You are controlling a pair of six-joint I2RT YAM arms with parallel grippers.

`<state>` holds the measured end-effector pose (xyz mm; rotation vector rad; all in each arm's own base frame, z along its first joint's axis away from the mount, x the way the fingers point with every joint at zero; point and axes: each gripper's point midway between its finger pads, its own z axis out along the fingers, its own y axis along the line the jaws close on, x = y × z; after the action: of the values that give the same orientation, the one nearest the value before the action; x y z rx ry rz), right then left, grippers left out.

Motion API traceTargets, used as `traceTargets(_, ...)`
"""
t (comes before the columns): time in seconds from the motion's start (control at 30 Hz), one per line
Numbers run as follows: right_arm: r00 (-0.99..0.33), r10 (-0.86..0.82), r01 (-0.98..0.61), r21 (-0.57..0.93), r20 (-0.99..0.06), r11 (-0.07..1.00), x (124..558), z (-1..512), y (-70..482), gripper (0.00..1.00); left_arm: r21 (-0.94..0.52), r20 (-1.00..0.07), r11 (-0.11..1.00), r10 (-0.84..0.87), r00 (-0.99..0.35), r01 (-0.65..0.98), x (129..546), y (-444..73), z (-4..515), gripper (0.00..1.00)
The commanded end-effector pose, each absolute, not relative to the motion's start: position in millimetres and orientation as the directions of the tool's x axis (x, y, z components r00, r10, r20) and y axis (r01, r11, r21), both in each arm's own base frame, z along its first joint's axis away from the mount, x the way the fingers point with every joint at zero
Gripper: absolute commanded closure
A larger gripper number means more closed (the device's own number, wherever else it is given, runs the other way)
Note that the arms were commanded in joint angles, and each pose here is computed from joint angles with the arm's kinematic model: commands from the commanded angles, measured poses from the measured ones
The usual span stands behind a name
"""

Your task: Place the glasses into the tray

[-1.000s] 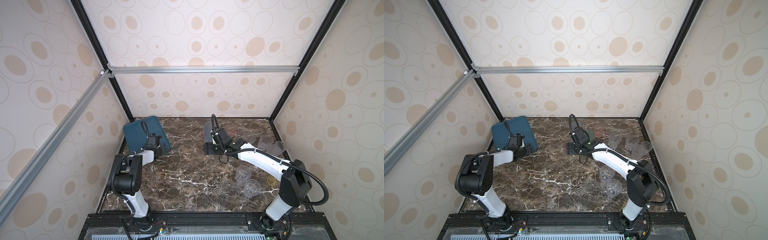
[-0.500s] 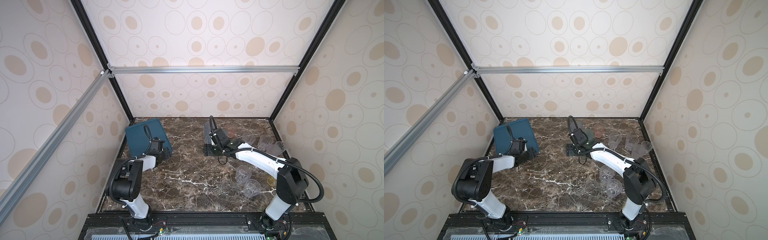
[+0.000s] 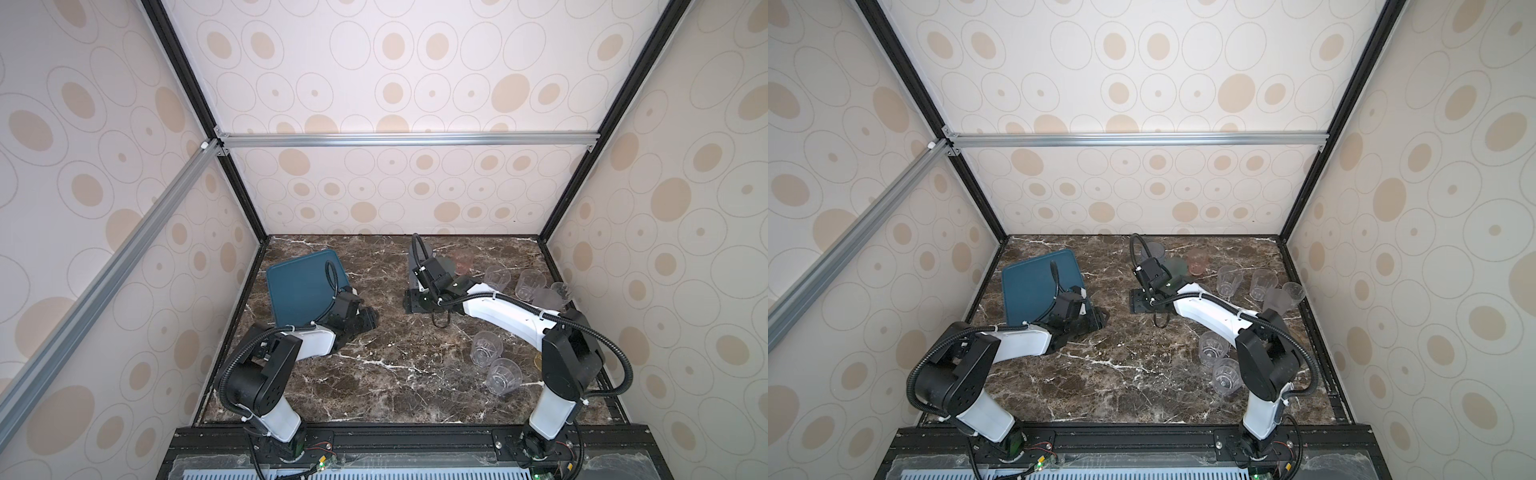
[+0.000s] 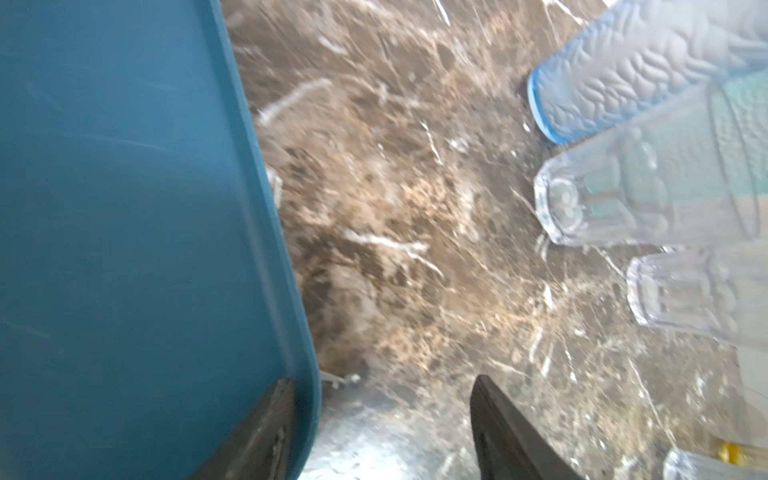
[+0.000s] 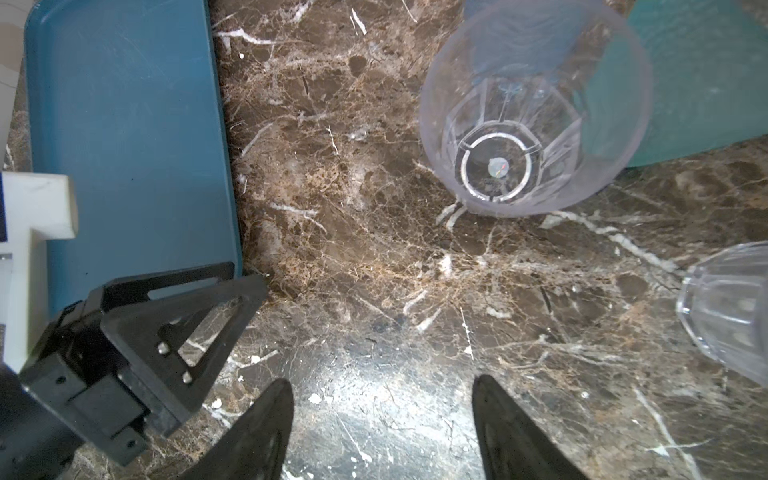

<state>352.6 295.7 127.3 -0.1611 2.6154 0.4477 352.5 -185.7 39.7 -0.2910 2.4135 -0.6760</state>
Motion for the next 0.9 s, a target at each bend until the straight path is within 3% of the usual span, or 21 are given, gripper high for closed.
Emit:
traceTargets(0.0, -0.895, -0.04, -0.184, 0.287, -0.444, 0.94, 346, 122, 308, 0.29, -0.521, -0.47, 0.851, -0.353, -0.809, -0.069, 344, -185, 48, 0.33)
traceTargets(0.13, -0.904, -0.045, -0.187, 0.3, -0.426, 0.935, 342, 116, 325, 0.3, -0.399, -0.584, 0.916, -0.297, -0.756, -0.052, 362, -153, 85, 0.31)
traceTargets(0.43, -0.928, -0.05, -0.171, 0.301, -0.37, 0.938, 339, 83, 364, 0.4, -0.289, -0.681, 0.937, -0.344, -0.646, -0.195, 378, -55, 116, 0.32)
traceTargets(0.87, -0.907, -0.215, -0.301, 0.201, -0.361, 0.932, 343, 48, 425, 0.51, -0.251, -0.79, 0.93, -0.357, -0.499, -0.268, 367, -19, 150, 0.28)
